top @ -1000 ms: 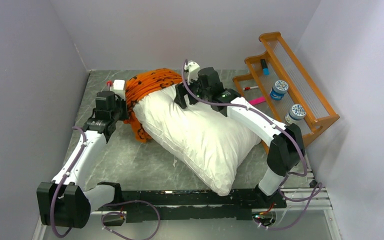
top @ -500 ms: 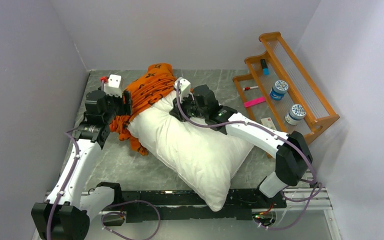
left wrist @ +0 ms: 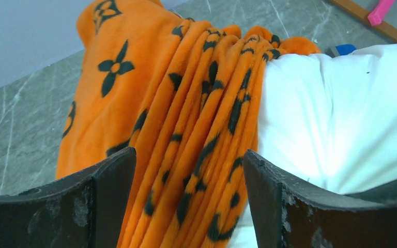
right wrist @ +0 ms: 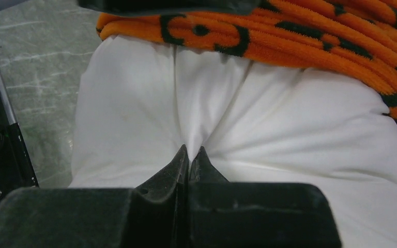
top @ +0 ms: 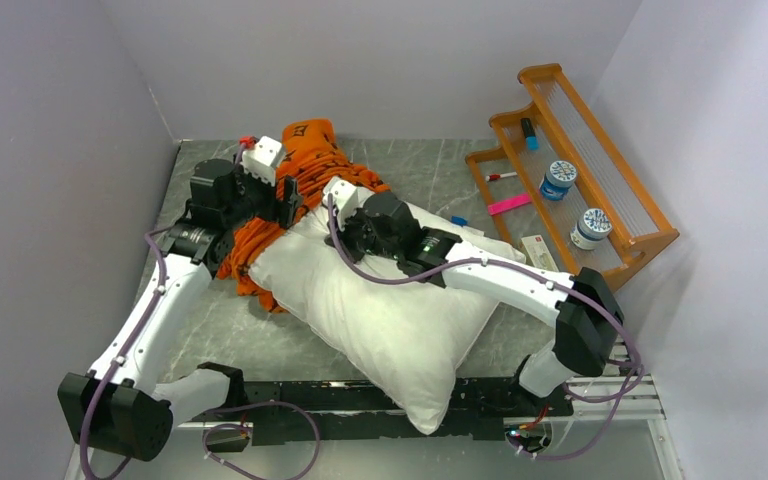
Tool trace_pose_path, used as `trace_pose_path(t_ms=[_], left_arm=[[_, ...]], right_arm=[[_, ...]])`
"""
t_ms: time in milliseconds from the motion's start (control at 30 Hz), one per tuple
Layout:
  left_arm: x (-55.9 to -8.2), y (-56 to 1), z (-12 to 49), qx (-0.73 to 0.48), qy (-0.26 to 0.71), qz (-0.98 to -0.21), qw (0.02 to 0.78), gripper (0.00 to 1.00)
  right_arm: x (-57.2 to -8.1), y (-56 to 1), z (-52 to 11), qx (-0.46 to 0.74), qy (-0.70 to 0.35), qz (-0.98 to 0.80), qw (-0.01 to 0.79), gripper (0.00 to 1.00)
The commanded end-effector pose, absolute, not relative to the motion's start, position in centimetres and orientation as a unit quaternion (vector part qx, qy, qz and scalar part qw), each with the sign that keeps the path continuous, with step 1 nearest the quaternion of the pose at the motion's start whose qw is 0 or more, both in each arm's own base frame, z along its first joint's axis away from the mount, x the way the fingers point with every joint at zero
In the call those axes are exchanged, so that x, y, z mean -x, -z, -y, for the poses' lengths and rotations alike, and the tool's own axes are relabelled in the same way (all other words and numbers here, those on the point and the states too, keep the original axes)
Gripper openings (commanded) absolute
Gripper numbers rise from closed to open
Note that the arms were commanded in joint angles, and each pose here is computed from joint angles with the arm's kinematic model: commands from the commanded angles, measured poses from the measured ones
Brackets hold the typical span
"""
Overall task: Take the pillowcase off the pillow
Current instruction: Remove the pillow from the pillowcase.
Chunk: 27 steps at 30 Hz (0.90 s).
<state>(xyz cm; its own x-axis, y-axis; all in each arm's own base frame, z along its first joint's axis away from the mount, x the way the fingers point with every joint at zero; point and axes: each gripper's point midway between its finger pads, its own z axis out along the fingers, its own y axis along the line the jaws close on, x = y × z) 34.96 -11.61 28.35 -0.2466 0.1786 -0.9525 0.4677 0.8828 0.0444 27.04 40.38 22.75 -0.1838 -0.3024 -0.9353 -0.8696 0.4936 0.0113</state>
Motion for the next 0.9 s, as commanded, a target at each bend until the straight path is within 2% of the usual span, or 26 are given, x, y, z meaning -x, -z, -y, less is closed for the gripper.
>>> trace_pose_path(t_ms=[0,300,400,500,767,867], left_arm=[[-35.3,-28.8,12.6,-0.234,0.132,-0.778,0.568,0.8],[-36.7,-26.9,13.1,-0.236,0.124,-0.808,0.525,0.8],[-37.9,-26.3,12.4,-0.216,0.103,-0.825,0.513,0.77],[-39.2,-25.7,11.5,-0.192,0.074,-0.843,0.497,0.64],[-42.4,-24.6,8.6,-0.135,0.028,-0.86,0.491,0.06],[-43.3,-24.4,6.1,-0.095,0.02,-0.862,0.498,0.05]], right_arm=[[-22.5,-21.5,-40.8,0.463,-0.307,-0.703,0.444,0.0],[-21.0,-21.5,-41.4,0.479,-0.292,-0.698,0.445,0.0],[-20.5,-21.7,-41.2,0.481,-0.291,-0.696,0.447,0.0],[-20.2,-21.9,-40.8,0.478,-0.288,-0.697,0.45,0.0],[-19.7,-22.6,-39.3,0.471,-0.284,-0.699,0.457,0.0],[-19.8,-23.0,-38.5,0.466,-0.275,-0.701,0.465,0.0]])
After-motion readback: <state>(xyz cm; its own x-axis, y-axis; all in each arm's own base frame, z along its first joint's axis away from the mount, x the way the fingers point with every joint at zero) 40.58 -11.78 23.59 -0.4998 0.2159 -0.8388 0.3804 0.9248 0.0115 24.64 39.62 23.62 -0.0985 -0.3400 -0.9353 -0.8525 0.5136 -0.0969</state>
